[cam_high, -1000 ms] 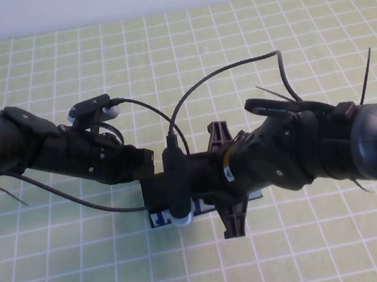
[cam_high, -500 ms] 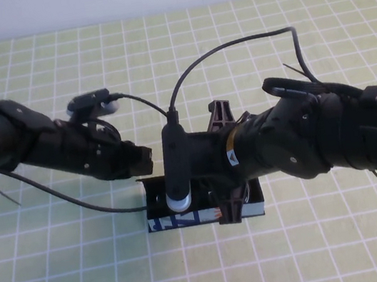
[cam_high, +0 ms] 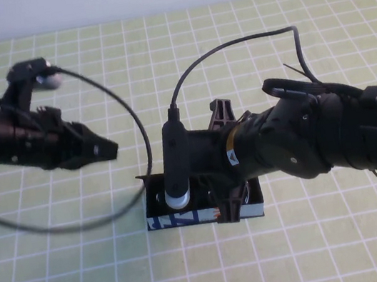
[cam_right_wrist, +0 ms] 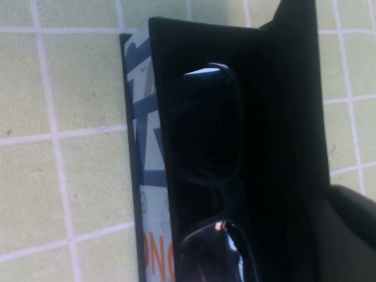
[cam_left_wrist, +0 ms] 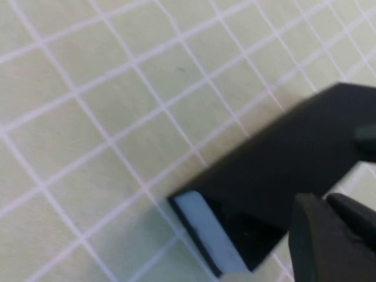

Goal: Take glasses out of glasses case
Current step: Pick up the glasses from the glasses case

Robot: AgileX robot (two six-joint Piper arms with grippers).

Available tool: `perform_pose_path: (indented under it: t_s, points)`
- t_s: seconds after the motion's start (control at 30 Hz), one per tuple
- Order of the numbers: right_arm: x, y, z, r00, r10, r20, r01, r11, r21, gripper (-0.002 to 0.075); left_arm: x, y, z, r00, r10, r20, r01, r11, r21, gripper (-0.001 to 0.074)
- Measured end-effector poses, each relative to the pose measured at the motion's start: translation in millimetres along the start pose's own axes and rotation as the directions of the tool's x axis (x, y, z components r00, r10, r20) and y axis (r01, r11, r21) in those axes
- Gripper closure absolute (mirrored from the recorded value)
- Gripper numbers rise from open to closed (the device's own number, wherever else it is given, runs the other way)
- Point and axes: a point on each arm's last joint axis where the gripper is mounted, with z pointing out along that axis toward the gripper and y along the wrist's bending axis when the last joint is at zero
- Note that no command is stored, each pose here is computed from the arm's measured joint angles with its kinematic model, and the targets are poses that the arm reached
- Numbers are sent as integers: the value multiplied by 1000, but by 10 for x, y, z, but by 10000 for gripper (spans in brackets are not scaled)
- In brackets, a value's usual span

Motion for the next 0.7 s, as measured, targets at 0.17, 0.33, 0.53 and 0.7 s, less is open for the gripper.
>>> perform_pose_path:
  t_s: [0.17,0.33,0.53,0.7]
  points:
    - [0,0,0,1000,-1,0,1,1000,0,731,306,-181,43,989,135,-52,-124,976,180,739]
    - [0,0,0,1000,0,0,0,1000,0,732,397,-207,84,958,287,-18,-275,932,234,739]
    - [0,0,0,1000,1,0,-1,1000,0,732,382,-74,287,961,270,66,-278,926,258,739]
    - [0,0,0,1000,4,0,-4,1000,0,731,438,100,516,969,229,86,-244,934,262,739]
